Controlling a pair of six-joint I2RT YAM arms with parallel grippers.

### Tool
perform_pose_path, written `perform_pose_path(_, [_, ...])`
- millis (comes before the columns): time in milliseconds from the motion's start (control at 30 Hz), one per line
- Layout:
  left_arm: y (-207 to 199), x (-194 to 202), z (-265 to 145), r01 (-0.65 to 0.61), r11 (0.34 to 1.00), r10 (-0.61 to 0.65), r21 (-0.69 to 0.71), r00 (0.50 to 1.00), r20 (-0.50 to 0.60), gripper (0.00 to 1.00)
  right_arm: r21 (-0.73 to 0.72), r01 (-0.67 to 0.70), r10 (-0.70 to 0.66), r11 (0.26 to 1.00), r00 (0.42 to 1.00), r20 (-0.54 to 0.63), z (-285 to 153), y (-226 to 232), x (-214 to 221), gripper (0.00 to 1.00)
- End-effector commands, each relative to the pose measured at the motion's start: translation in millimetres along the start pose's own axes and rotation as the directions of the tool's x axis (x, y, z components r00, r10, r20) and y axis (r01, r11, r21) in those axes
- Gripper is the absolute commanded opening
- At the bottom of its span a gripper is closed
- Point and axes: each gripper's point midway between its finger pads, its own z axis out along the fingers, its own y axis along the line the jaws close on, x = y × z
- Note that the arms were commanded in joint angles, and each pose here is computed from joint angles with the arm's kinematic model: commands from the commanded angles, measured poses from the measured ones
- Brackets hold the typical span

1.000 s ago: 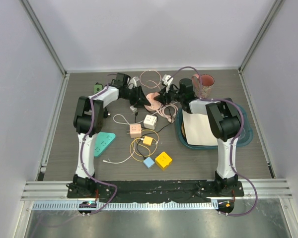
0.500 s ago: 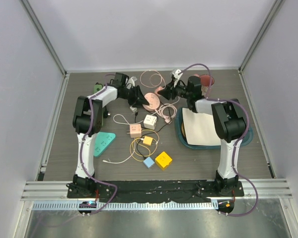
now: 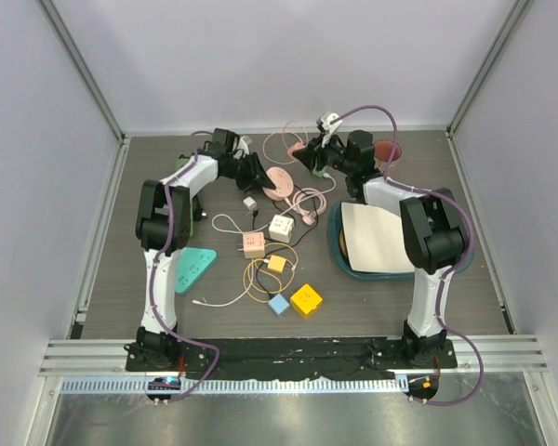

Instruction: Pull the plug off the socket

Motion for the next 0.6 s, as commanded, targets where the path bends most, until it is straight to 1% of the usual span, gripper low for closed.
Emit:
perform_pose_path(0, [43, -27, -10, 0.015, 0.976, 0.010, -0.218, 0.994, 0.110, 0.43, 0.108, -0.092, 0.081, 0.990, 0.991, 0.108, 7, -23, -35, 0.01])
perform_pose_path(33, [38, -30, -14, 0.014, 0.976, 0.014, -0.219, 0.992, 0.124, 0.54, 0.135, -0.128, 0.115, 0.983, 0.988, 0.104, 9, -28, -31, 0.01])
perform_pose_path(67, [35, -32, -17, 0.013, 0.976, 0.016, -0.215, 0.991, 0.134, 0.58, 0.172, -0.158, 0.139, 0.972, 0.983, 0.116, 12, -37, -36, 0.01])
perform_pose_path(100, [26, -36, -24, 0.005, 0.978, 0.027, -0.206, 0.988, 0.153, 0.61, 0.184, -0.222, 0.214, 0.958, 0.975, 0.063, 16, -39, -15, 0.01])
perform_pose_path(133, [23, -37, -27, 0.009, 0.979, 0.024, -0.203, 0.987, 0.161, 0.68, 0.193, -0.249, 0.245, 0.949, 0.969, 0.045, 19, -41, -10, 0.01])
perform_pose_path(167, [19, -37, -29, 0.010, 0.980, 0.024, -0.198, 0.986, 0.166, 0.71, 0.209, -0.271, 0.265, 0.940, 0.962, 0.056, 25, -48, -18, 0.01])
perform_pose_path(200, [13, -40, -33, 0.004, 0.982, 0.030, -0.187, 0.984, 0.178, 0.74, 0.230, -0.314, 0.321, 0.921, 0.947, 0.009, 28, -49, 4, 0.01])
perform_pose_path(233, [4, -41, -39, -0.008, 0.985, 0.040, -0.172, 0.981, 0.188, 0.99, 0.245, -0.350, 0.358, 0.904, 0.934, 0.012, 30, -52, 5, 0.01])
perform_pose_path(400, [-26, -47, -61, -0.043, 0.992, 0.071, -0.122, 0.971, 0.230, 1.00, 0.287, -0.434, 0.444, 0.854, 0.895, 0.034, 38, -61, 17, 0.01])
perform_pose_path(500, [-44, -49, -77, -0.074, 0.992, 0.098, -0.102, 0.962, 0.255, 1.00, 0.343, -0.484, 0.510, 0.805, 0.860, 0.017, 43, -69, 38, 0.01])
perform_pose_path(567, [-56, -48, -87, -0.089, 0.992, 0.109, -0.086, 0.957, 0.269, 1.00, 0.347, -0.523, 0.552, 0.778, 0.834, 0.020, 50, -70, 52, 0.01])
